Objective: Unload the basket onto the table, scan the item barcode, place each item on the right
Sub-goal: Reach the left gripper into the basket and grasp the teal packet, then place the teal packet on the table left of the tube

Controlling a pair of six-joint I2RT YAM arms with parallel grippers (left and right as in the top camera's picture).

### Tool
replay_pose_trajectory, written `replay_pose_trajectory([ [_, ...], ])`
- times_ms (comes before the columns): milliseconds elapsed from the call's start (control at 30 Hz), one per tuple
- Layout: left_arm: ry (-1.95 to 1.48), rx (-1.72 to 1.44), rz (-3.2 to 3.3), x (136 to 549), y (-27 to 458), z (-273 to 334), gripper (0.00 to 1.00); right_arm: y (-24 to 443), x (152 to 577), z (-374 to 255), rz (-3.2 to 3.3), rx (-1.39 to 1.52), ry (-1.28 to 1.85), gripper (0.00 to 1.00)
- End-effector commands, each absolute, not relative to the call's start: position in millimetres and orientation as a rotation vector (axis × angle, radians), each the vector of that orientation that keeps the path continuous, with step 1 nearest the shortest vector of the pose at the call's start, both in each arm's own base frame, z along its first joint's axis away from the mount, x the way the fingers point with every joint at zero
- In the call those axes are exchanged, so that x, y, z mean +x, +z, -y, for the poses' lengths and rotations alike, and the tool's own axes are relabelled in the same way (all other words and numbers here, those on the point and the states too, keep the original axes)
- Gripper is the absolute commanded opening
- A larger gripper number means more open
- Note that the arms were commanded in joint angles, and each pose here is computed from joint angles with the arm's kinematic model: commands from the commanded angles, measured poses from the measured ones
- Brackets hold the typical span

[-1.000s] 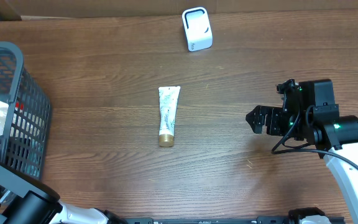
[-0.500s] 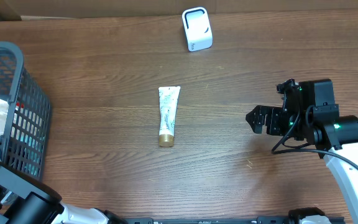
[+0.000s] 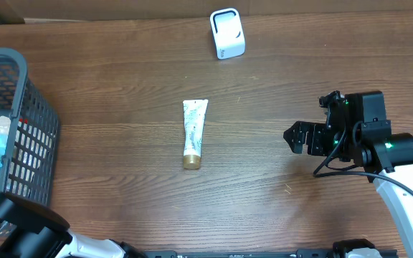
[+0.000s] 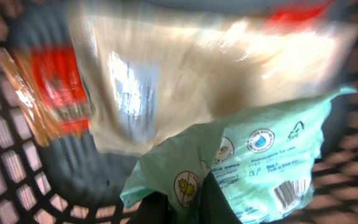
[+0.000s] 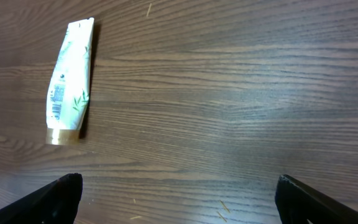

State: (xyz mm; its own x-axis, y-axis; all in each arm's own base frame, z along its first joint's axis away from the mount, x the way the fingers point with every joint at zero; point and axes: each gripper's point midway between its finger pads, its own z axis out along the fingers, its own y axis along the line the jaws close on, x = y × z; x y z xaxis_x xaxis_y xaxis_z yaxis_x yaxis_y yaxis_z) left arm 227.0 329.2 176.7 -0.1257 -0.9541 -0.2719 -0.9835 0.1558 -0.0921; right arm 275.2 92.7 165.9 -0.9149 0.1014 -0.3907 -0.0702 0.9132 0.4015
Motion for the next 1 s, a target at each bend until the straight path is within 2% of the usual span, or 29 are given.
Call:
replay_pose_trajectory([
  [0,0.173,-1.763,-2.057,240.9,252.3,-337.9,0.04,176.1,281.1,-93.6,-2.63,0.0,0.568,1.0],
  [167,-0.042,-1.496,-2.04,268.9,326.3,-309.9,0.04,176.0,281.0,-93.6,-2.63,0.0,0.568,1.0],
  [300,-0.346,-1.021,-2.09,305.1,386.9,-243.1,0.04,176.1,281.1,-93.6,-2.63,0.0,0.568,1.0],
  [333,-0.43,-0.848,-2.114,313.6,403.1,-209.1,0.04,176.1,281.2,-93.6,-2.63,0.0,0.568,1.0],
  [400,-0.469,-0.744,-2.17,318.9,405.4,-175.6,0.05,176.1,281.2,-93.6,-2.63,0.0,0.568,1.0],
  [633,-0.47,-0.456,-2.508,341.0,359.4,-73.5,0.04,176.3,281.6,-93.7,-2.628,-0.001,0.568,1.0],
  [733,-0.402,-0.332,-2.689,343.5,321.3,-35.6,0.04,176.4,281.7,-93.7,-2.627,-0.001,0.568,1.0],
  [800,-0.299,-0.264,-2.863,336.0,278.5,-14.6,0.04,176.6,282.0,-93.7,-2.626,-0.001,0.568,1.0],
  [967,-0.271,-0.311,-3.019,335.2,201.4,12.2,0.04,179.2,286.3,-94.3,-2.604,-0.007,0.569,1.0],
])
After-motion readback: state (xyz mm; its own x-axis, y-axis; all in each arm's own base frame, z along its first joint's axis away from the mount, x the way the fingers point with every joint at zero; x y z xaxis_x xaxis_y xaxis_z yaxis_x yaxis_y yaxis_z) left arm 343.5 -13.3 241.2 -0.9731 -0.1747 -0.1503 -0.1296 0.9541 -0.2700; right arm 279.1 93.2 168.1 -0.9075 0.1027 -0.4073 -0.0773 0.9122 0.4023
